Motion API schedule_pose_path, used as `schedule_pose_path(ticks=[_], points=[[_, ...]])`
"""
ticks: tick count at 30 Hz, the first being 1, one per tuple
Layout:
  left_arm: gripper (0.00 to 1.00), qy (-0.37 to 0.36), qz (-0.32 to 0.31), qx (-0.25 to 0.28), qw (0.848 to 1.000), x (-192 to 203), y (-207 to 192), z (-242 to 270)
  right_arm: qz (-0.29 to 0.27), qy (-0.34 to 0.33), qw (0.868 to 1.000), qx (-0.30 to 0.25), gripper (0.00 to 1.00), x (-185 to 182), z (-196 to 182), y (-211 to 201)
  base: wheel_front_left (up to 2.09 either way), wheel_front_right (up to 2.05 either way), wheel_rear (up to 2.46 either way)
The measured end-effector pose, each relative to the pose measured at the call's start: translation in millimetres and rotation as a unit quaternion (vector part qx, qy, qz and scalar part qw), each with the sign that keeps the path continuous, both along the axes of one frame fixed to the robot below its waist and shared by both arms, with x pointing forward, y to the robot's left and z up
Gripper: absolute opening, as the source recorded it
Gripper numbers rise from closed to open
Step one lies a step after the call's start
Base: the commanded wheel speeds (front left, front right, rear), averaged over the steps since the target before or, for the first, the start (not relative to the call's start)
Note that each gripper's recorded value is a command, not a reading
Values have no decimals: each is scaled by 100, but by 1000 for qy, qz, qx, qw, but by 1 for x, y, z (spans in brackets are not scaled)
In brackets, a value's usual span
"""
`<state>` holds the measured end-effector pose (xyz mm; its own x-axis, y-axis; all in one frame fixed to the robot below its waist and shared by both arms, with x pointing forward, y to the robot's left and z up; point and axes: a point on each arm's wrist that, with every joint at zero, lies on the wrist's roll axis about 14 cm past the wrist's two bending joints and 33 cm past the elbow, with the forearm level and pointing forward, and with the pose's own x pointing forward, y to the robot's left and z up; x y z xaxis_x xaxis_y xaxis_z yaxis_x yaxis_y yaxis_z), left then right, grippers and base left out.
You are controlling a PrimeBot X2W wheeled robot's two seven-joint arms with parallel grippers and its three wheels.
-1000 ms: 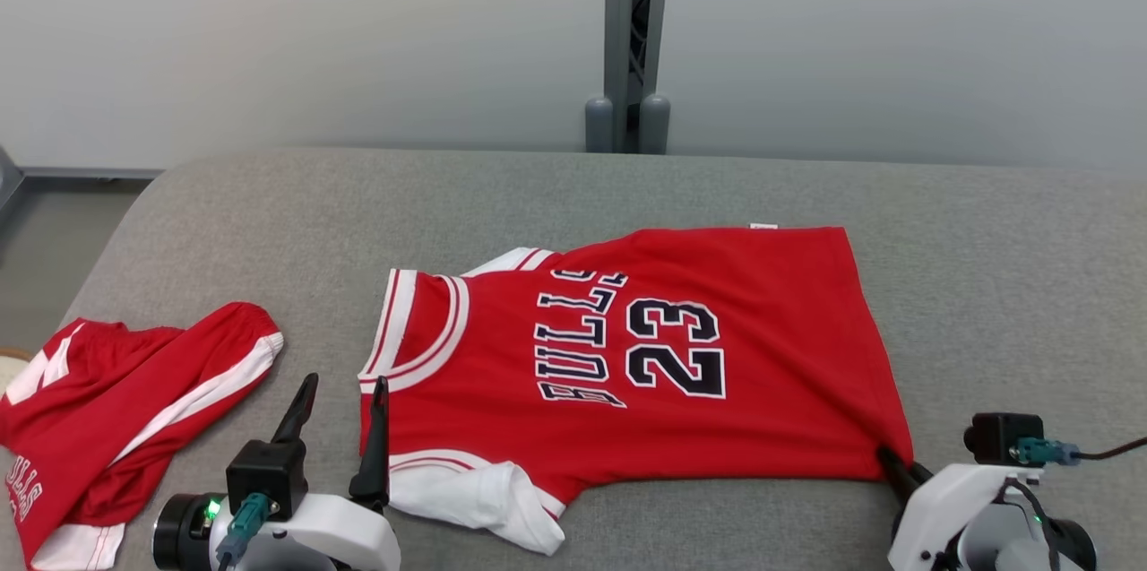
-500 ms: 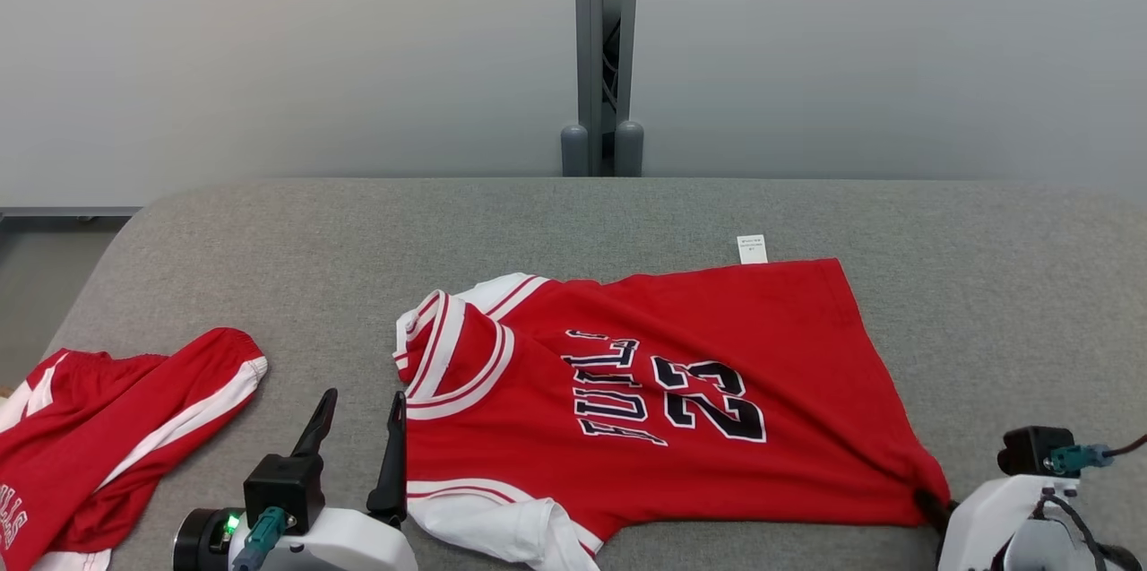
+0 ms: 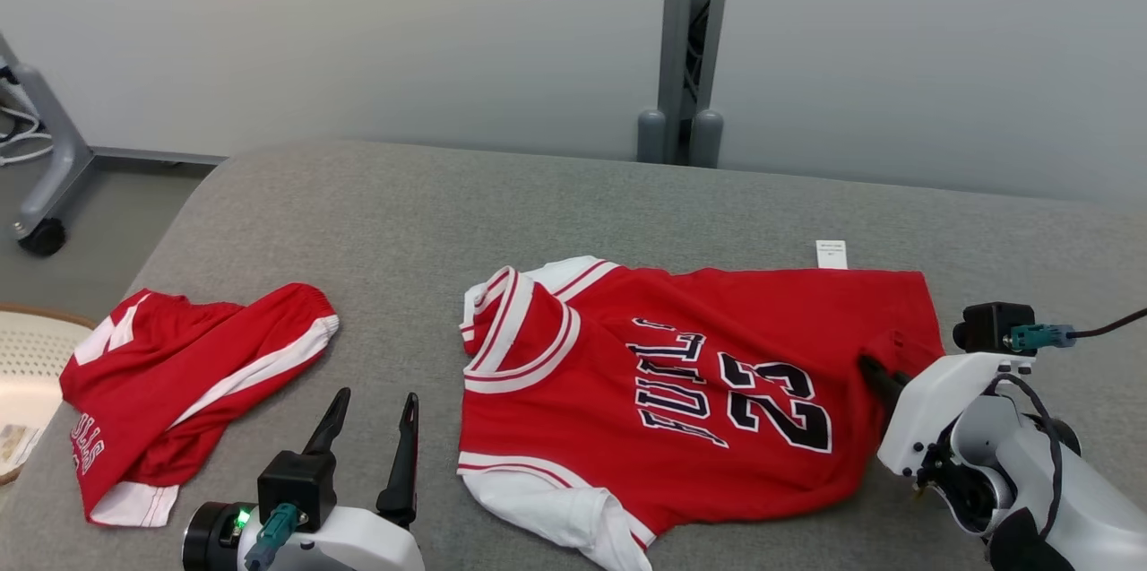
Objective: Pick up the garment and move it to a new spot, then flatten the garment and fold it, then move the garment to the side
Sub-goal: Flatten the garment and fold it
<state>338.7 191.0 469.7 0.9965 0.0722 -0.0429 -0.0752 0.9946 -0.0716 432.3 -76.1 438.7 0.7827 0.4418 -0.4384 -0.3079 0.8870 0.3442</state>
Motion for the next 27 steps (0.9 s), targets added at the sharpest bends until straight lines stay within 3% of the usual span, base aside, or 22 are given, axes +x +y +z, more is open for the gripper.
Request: schedule_pose_path(ticks=[3, 4, 5, 9, 16, 21, 27], points=[[100, 4, 12, 2, 1000, -6, 9, -3, 8, -1, 1000, -19, 0, 9, -4, 9, 0, 0, 0], [100, 5, 17, 3, 1000, -7, 12, -3, 12, -6, 999, -34, 25, 12, -6, 10, 0, 0, 0], [100, 5, 22, 4, 1000, -9, 16, -3, 11, -14, 999, -50, 100, 17, -8, 7, 0, 0, 0], [100, 11, 39, 5, 999, -15, 27, -6, 28, -6, 996, -84, 100, 21, -23, 19, 0, 0, 0], [100, 21, 48, 5, 999, -14, 33, -12, 48, -44, 995, -74, 100, 29, -15, 46, 0, 0, 0], [100, 11, 30, 5, 999, -6, 21, -6, 31, -93, 993, -67, 100, 32, 4, 34, 0, 0, 0], [100, -5, 9, 2, 1000, 4, 7, 4, -14, -136, 988, -70, 100, 34, 22, -10, 0, 0, 0]])
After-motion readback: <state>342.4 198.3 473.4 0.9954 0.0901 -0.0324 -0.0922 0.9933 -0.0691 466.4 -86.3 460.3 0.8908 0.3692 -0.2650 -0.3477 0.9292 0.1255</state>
